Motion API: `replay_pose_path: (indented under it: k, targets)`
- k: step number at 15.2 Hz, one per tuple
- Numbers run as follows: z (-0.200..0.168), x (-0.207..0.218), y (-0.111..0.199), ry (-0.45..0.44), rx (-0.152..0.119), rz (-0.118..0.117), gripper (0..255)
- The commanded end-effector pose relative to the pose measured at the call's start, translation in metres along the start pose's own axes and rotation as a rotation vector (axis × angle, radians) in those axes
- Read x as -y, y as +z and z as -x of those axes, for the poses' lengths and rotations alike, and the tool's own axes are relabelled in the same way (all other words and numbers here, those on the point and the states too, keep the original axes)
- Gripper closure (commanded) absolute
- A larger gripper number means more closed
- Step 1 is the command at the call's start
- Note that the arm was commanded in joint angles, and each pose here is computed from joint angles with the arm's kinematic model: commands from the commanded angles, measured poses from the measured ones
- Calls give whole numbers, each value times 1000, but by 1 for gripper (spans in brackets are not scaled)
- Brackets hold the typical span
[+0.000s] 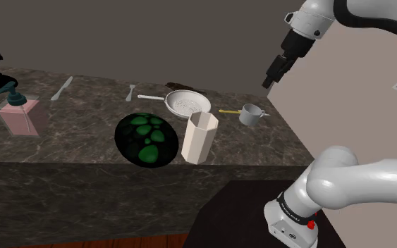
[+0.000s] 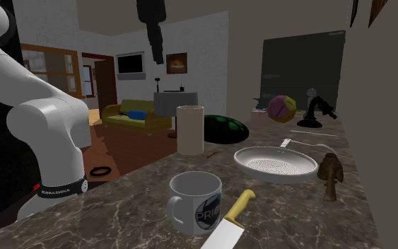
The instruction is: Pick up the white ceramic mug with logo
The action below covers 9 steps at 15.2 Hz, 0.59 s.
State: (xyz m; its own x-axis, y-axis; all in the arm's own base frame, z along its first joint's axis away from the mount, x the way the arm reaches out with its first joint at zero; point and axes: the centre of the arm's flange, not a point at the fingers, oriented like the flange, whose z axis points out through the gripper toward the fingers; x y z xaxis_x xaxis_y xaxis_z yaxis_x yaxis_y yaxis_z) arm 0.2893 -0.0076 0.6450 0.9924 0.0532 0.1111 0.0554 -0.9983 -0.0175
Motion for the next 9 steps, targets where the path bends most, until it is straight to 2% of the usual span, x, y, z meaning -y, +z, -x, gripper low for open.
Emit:
replay_pose_path:
  k: [1,9]
  targets:
    - [0,0,0,0,0,0,0]
    - [-23,-58,83,13,17,28,0]
